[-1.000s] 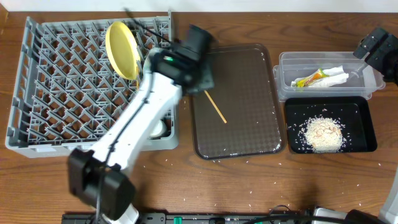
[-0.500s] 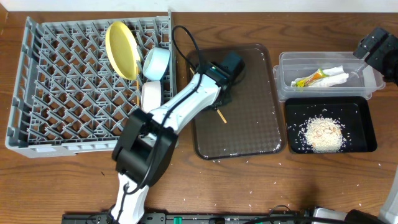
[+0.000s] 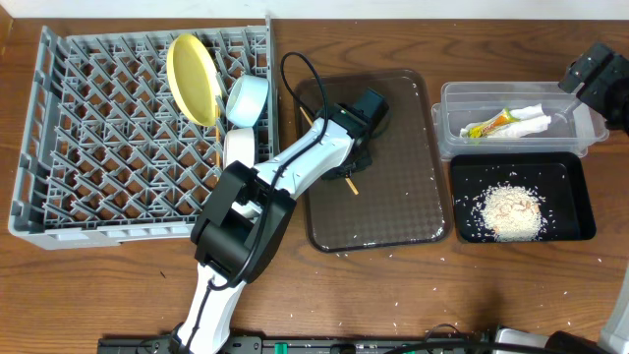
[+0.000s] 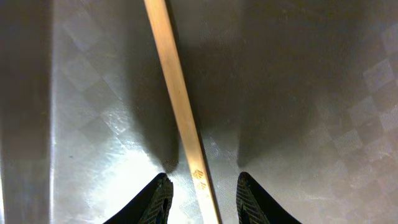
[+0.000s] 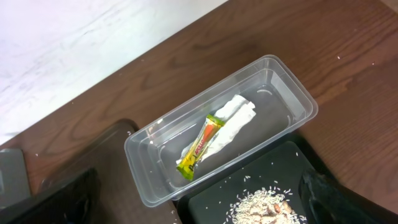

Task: Sort waste into correct bins and load items into the dishwasher
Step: 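Return the left gripper to the tray and grasp the second chopstick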

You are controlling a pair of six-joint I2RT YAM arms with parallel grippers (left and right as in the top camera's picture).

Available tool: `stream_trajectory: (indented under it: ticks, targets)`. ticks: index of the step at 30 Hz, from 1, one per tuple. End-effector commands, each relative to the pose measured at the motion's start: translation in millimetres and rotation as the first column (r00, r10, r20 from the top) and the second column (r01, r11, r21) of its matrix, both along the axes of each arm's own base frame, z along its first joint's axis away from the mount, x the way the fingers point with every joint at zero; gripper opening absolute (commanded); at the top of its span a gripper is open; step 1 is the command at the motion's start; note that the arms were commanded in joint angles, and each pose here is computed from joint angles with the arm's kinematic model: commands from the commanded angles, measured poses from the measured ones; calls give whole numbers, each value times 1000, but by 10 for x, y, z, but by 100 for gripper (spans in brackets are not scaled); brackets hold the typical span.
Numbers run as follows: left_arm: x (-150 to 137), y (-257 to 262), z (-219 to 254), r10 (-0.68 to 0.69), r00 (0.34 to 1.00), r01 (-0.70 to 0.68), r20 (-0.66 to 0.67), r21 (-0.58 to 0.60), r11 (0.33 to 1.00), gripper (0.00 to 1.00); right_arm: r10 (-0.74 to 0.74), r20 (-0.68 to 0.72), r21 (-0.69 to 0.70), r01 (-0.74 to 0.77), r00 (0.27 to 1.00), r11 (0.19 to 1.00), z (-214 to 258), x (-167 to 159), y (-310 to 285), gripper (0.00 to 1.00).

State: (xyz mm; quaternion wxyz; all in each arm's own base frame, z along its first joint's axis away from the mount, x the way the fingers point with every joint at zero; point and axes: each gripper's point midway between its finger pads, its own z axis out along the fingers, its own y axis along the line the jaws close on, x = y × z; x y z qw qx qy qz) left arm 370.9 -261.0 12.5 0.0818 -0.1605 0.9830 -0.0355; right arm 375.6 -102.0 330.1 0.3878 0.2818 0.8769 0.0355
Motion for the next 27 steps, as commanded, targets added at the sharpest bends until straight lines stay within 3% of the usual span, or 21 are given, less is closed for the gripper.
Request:
stream_trajectory:
  ticks: [1, 8, 11, 14, 19, 24, 27]
  targets:
    - [-102, -44, -135, -2, 998, 0, -65, -29, 1000, 36, -17, 4, -7, 17, 1000, 1000, 24, -7, -33, 99]
    - [-147, -73, -200, -7, 995, 3, -96, -44, 999, 35, -17, 4, -6, 17, 1000, 1000, 24, -6, -33, 99]
    - [-149, -74, -202, -7, 995, 3, -96, -43, 999, 25, -17, 4, -7, 17, 1000, 1000, 24, -7, -33, 99]
    - [-167, -70, -203, -8, 995, 3, -104, -43, 999, 8, -17, 4, -7, 17, 1000, 1000, 24, -7, -33, 99]
    - [-185, -109, -174, -19, 993, 11, -114, -68, 998, 8, -17, 4, -7, 17, 1000, 1000, 24, -7, -33, 99]
    - [-95, -198, 189, -181, 983, 176, -38, -109, 978, 7, -17, 4, -6, 17, 1000, 1000, 24, -7, -33, 99]
    - [-34, -238, 604, -324, 944, 330, 67, -110, 938, 7, -17, 4, -7, 17, 1000, 1000, 24, -7, -33, 99]
